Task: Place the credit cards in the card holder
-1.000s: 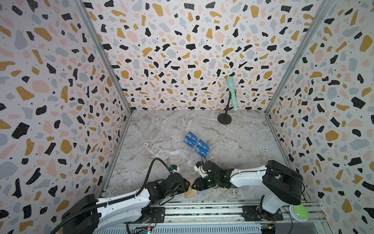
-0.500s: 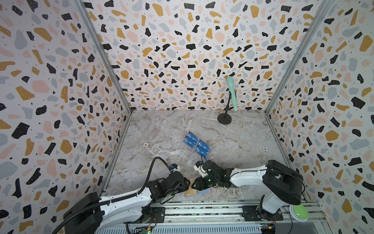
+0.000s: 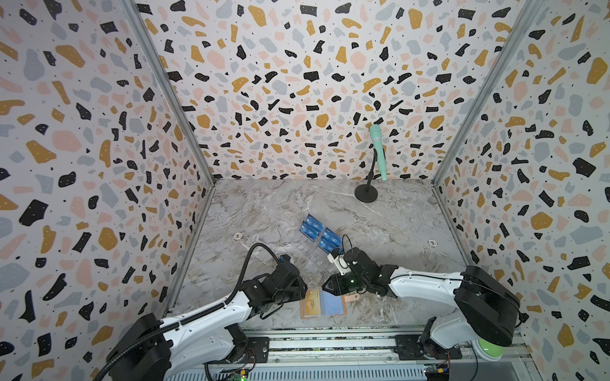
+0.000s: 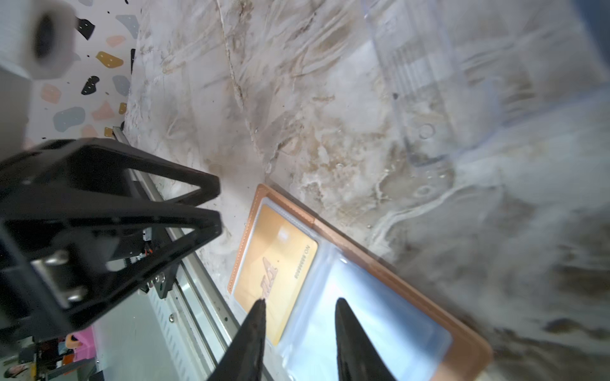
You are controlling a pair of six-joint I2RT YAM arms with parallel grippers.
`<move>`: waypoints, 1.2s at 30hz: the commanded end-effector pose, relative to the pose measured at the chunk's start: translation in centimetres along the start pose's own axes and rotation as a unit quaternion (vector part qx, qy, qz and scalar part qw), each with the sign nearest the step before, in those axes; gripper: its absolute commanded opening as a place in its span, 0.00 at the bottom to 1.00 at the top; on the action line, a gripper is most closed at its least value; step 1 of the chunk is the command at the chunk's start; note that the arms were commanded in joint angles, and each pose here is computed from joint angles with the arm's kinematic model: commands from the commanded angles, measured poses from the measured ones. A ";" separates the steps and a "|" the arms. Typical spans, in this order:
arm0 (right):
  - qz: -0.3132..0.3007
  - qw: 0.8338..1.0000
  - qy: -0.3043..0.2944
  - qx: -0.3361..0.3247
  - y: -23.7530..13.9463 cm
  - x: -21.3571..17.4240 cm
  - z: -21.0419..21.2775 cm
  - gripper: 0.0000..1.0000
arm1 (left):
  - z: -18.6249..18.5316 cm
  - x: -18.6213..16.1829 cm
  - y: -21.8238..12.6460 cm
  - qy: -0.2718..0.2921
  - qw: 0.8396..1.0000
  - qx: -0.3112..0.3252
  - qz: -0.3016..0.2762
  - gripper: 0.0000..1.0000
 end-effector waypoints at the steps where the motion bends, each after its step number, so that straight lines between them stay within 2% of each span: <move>1: -0.002 1.000 -0.025 -0.018 -0.9 0.2 -0.3 0.31 | -0.2 0.6 -1.5 0.024 1.000 0.017 0.007 0.51; 5: 0.007 0.999 -0.032 -0.012 -1.1 0.1 -0.1 0.24 | -1.0 1.6 -1.3 0.014 1.000 0.017 0.003 0.48; 12: 0.021 0.999 -0.034 -0.029 -1.5 -1.9 -2.1 0.16 | -7.1 0.6 0.6 -0.016 0.993 -0.119 -0.006 0.46; 16: 0.027 0.998 -0.031 -0.037 -1.5 -2.4 -2.7 0.12 | -8.7 -0.7 1.9 -0.016 0.989 -0.145 0.011 0.46; 23: 0.029 0.998 -0.020 -0.043 -1.6 -3.0 -3.2 0.10 | -8.2 -1.6 3.3 -0.025 0.990 -0.136 0.022 0.45; 27: 0.030 0.998 -0.015 -0.055 -1.3 -3.4 -4.1 0.10 | -7.3 -2.5 4.2 -0.043 0.987 -0.154 0.035 0.45; 29: 0.034 0.998 -0.017 -0.055 -1.1 -3.3 -4.0 0.05 | -7.1 -2.5 4.2 -0.046 0.986 -0.160 0.032 0.45; 36: 0.019 0.999 -0.009 -0.038 -1.3 -2.7 -3.0 0.05 | -6.2 -2.6 4.7 -0.051 0.985 -0.159 0.037 0.45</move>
Point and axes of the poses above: each gripper's point midway between its finger pads, its own y axis out along the fingers, its own z axis along the line the jaws close on, x = y × z, the point moved 6 cm from there along -y, back along the fingers, and after that the axes turned 12 degrees about y, right-handed, at the moved point
